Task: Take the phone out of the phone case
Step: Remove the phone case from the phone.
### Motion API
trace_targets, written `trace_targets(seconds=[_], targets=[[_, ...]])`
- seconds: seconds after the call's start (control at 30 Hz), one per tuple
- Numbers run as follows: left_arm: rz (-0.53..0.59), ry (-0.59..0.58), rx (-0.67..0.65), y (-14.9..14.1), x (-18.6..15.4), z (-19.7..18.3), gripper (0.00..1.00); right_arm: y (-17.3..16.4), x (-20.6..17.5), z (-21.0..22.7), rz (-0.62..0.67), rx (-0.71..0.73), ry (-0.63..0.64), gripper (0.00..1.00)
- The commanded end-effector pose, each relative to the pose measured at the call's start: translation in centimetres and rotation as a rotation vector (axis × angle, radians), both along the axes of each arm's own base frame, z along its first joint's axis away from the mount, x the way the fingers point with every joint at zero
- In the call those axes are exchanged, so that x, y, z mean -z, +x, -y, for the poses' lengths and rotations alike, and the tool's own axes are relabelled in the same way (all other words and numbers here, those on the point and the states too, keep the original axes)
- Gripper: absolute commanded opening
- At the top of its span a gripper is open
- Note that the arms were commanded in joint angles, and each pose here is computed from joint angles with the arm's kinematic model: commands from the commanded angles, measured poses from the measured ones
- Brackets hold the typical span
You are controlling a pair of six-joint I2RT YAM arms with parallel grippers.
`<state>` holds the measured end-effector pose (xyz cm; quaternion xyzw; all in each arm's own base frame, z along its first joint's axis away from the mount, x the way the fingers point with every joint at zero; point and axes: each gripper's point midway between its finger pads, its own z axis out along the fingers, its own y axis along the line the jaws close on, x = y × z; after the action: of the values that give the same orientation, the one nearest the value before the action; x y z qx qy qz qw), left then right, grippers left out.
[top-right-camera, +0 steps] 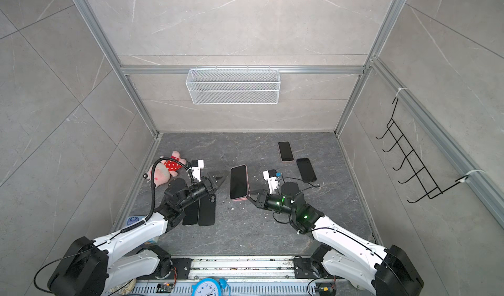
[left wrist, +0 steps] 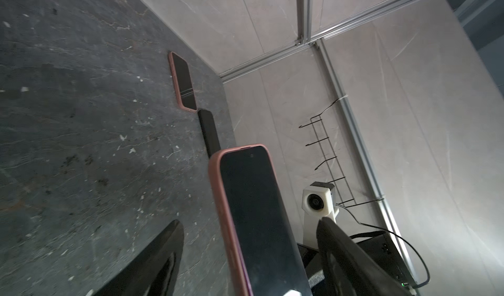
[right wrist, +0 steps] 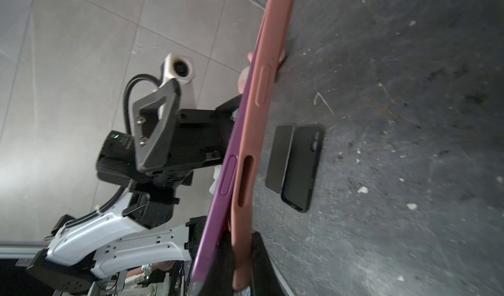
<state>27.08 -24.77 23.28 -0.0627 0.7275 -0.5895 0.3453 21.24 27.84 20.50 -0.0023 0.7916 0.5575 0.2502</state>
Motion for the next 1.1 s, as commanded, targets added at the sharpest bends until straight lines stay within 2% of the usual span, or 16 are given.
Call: trace_targets(seconds=[0.0, 0.2, 0.37, 0.5, 0.6, 0.77, 1.07], targets=[[0.099, 0.153, 0.002, -1.3, -0.3, -0.2, 0.80, 0.5, 1.5, 0.5, -0.033, 0.047, -0.024, 0.00], [0.222, 0.471, 0.141, -5.6, 0.8, 2.1, 0.80, 0.5, 3.9, 0.5, -0.091, 0.051, -0.060, 0.00], [0.298, 0.747, 0.278, -8.7, 3.3, 4.8, 0.80, 0.6, 5.0, 0.3, -0.113, 0.051, -0.080, 0.00], [0.371, 0.960, 0.326, -9.7, 5.0, 6.5, 0.77, 0.6, 5.2, 0.2, -0.144, 0.054, -0.066, 0.00], [0.397, 1.073, 0.329, -9.4, 5.9, 7.3, 0.74, 0.5, 5.2, 0.2, -0.147, 0.049, -0.062, 0.00], [0.417, 1.166, 0.302, -8.4, 6.6, 7.7, 0.68, 0.2, 5.3, 0.3, -0.150, 0.047, -0.059, 0.00], [0.432, 1.252, 0.255, -7.2, 7.6, 7.3, 0.62, 0.0, 5.5, 0.1, -0.155, 0.036, -0.036, 0.00]])
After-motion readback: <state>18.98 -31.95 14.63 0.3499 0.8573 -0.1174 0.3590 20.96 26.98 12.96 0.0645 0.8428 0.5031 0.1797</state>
